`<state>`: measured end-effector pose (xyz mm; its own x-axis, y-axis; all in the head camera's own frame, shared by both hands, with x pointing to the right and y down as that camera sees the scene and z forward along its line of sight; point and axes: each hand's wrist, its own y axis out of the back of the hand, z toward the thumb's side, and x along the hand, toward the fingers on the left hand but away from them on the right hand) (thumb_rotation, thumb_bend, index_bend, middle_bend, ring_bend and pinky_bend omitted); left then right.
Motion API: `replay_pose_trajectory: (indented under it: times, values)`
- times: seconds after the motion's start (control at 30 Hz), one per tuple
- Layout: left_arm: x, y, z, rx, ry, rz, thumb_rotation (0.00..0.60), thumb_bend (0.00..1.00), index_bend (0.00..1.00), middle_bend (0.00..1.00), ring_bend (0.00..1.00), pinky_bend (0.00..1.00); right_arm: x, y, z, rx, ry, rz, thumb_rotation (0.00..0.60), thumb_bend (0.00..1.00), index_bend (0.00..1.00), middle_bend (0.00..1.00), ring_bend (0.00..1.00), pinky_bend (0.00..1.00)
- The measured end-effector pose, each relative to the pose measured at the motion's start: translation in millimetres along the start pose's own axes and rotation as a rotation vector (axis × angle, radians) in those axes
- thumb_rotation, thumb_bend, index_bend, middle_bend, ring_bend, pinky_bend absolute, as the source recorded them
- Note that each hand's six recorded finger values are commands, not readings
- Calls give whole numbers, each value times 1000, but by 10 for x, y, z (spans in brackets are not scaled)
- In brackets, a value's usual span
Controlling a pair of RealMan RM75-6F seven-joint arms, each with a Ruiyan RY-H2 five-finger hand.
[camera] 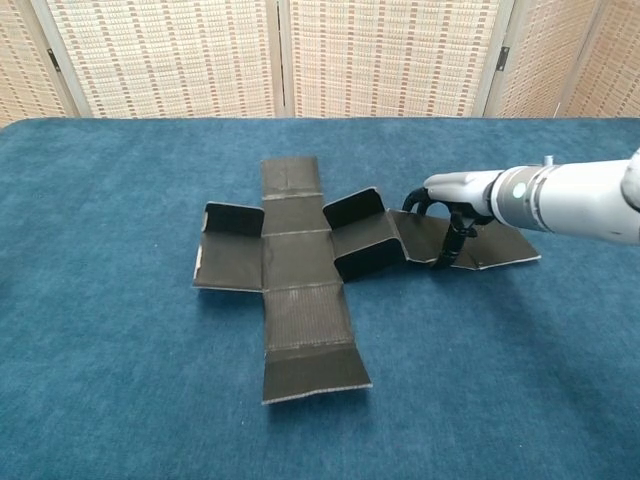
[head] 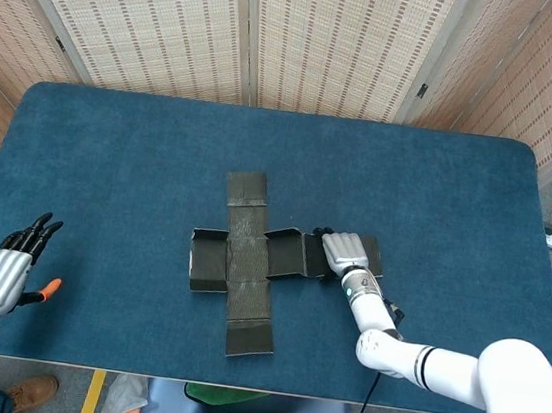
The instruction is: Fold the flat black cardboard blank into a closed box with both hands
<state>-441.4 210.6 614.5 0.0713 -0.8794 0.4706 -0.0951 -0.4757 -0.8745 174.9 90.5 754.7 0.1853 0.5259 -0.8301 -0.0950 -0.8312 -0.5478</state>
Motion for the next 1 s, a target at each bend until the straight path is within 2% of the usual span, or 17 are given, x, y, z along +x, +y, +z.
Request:
replay_pose_trajectory:
  times: [0.1,0.2,0.27,0.37,0.53,0.73,1.0]
  values:
    - [175,-94,92,4,-35,-10,600,256,120,188,506,674,75,11,40,13,38,-34,600,259,464,419,785,1000]
    - [356,-224,177,35,-72,-43,600,258,58,128,570,733,157,38,76,48,67,-92,600,256,464,428,785,1000]
    - [466,-330,260,51,-94,-76,600,248,14,75,563,729,221,54,94,71,75,-139,600,255,464,429,785,1000]
    - [626,-495,378,80,-115,-120,600,215,0,9,530,697,314,52,125,102,80,-198,600,253,464,432,785,1000]
    - [837,-724,613,95,-129,-144,600,188,0,0,500,655,429,-12,187,154,73,-263,600,254,464,446,786,1000]
    - [998,-889,876,112,-147,-123,600,177,0,0,482,629,475,-95,264,151,85,-259,600,254,464,446,786,1000]
    - [1150,-1064,1224,67,-179,-110,600,175,0,0,477,634,464,-84,332,147,89,-273,600,254,464,446,786,1000]
